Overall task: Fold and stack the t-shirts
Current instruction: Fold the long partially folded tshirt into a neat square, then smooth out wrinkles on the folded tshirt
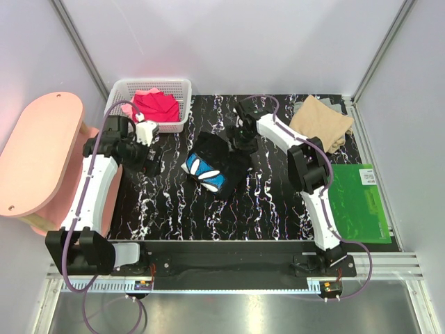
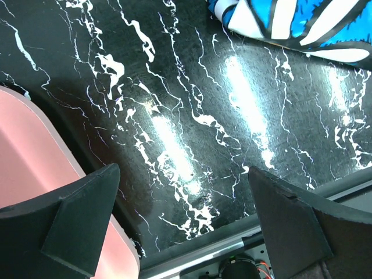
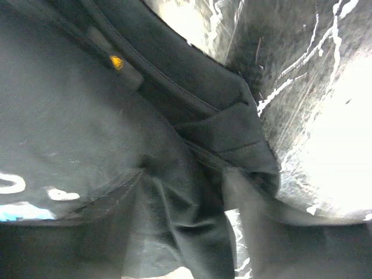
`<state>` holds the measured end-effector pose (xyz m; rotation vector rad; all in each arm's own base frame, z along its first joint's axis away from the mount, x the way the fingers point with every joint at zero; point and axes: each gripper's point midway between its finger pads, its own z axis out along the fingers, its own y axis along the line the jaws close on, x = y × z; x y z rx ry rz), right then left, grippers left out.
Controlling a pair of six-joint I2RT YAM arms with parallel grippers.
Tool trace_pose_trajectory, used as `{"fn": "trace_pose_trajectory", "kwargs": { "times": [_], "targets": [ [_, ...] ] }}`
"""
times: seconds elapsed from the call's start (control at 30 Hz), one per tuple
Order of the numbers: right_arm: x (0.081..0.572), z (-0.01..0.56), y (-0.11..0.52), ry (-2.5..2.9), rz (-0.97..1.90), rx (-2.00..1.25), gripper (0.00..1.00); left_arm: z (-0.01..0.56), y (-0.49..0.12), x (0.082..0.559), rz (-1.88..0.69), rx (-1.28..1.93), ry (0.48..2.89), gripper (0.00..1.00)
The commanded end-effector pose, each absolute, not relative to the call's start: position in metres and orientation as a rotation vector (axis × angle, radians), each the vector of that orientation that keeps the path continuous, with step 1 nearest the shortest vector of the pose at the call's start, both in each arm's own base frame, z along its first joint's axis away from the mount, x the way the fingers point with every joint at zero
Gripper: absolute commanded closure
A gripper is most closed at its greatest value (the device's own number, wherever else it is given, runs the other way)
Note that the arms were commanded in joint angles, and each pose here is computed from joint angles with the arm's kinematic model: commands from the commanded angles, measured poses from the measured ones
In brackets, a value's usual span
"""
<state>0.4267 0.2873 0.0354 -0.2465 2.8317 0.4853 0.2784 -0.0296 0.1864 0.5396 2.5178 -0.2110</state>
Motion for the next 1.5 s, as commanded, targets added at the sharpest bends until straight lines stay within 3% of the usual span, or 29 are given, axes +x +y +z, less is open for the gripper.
{"fn": "trace_pose_trajectory", "kwargs": {
  "times": [0.0, 0.2, 0.4, 0.5, 0.53, 0.67, 1.0, 1.13, 1.27, 1.47],
  "targets": [
    [0.44, 0.068, 0.291, 2.738, 0.452, -0.295, 0.01, 0.188, -0.035, 0.27, -0.245, 0.592, 2.49, 0.01],
    [0.463, 0.167, 0.269, 2.497, 0.339, -0.204, 0.0, 0.186, -0.034, 0.268, -0.233, 0.584, 2.5, 0.01],
    [0.435, 0.247, 0.303, 2.338, 0.721, -0.199, 0.0, 0.193, -0.03, 0.272, -0.193, 0.566, 2.479, 0.01],
    [0.406, 0.257, 0.343, 2.27, 1.124, -0.25, 0.0, 0.195, -0.03, 0.275, -0.19, 0.56, 2.461, 0.01],
    [0.384, 0.246, 0.358, 2.332, 1.313, -0.256, 0.0, 0.195, -0.029, 0.276, -0.194, 0.542, 2.461, 0.01],
    [0.374, 0.182, 0.387, 2.489, 1.464, -0.257, 0.0, 0.194, -0.024, 0.281, -0.22, 0.474, 2.472, 0.01],
    [0.375, 0.084, 0.411, 2.692, 1.559, -0.182, 0.0, 0.193, -0.021, 0.28, -0.23, 0.463, 2.458, 0.01],
    [0.37, 0.043, 0.402, 2.792, 1.462, -0.137, 0.0, 0.195, -0.023, 0.279, -0.24, 0.472, 2.454, 0.01],
    [0.364, 0.073, 0.4, 2.747, 1.349, -0.244, 0.0, 0.193, -0.024, 0.279, -0.253, 0.476, 2.461, 0.01],
    [0.347, 0.161, 0.441, 2.568, 1.473, -0.449, 0.0, 0.195, -0.026, 0.282, -0.269, 0.457, 2.461, 0.01]
  ]
}}
